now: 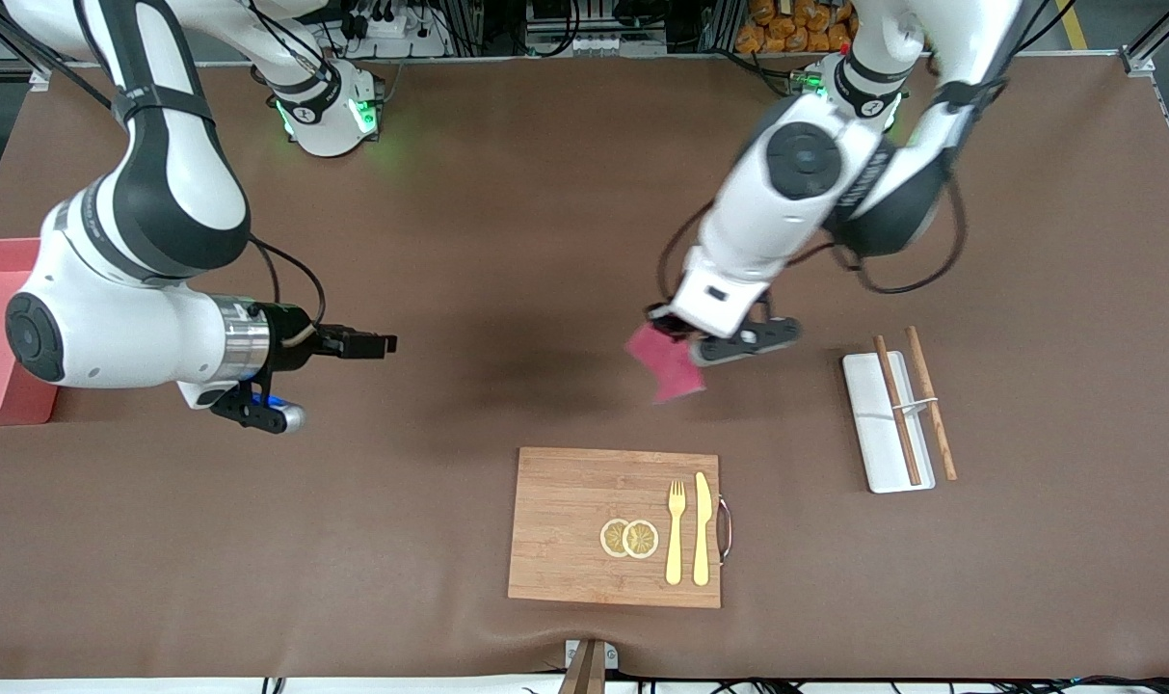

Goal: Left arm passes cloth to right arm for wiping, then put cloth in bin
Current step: 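Lift the cloth with the left gripper while the right gripper reaches toward it, then grasp the cloth with the right gripper and open the left gripper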

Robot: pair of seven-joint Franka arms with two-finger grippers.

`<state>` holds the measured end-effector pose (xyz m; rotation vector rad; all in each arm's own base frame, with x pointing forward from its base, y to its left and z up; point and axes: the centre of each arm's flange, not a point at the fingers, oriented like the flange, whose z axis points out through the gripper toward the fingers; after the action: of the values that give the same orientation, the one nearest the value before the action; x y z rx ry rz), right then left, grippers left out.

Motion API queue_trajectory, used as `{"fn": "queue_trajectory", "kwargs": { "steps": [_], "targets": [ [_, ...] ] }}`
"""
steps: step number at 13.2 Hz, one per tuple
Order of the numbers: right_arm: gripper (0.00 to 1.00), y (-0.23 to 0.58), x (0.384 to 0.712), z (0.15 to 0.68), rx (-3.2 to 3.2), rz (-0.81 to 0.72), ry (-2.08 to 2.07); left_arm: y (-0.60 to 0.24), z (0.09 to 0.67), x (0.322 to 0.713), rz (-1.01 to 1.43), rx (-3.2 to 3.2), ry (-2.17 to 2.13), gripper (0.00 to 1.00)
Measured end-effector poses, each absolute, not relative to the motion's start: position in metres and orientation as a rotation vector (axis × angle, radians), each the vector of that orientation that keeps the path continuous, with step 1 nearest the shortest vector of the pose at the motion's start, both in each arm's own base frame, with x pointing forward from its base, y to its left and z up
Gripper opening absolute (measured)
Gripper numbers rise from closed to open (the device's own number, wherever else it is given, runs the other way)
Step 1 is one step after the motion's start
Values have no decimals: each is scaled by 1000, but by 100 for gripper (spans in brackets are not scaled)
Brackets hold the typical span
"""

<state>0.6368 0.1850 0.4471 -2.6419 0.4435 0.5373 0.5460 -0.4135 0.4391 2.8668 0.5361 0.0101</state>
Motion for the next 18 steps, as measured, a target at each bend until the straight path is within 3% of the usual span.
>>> {"fn": "queue_trajectory", "kwargs": {
  "steps": [4, 12, 16, 17, 18],
  "targets": [
    [100, 209, 639, 421, -2496, 619, 729, -471, 422, 554, -3, 2640, 857, 4],
    [100, 266, 635, 378, -2352, 534, 939, -523, 434, 551, -77, 2254, 1264, 4],
    [98, 290, 627, 359, -2365, 567, 945, -536, 432, 550, -125, 2050, 1400, 4],
    [93, 293, 626, 357, -2367, 572, 942, -538, 431, 550, -142, 2022, 1425, 4],
    [81, 294, 626, 357, -2367, 569, 943, -538, 432, 550, -161, 2001, 1441, 4]
  ]
}}
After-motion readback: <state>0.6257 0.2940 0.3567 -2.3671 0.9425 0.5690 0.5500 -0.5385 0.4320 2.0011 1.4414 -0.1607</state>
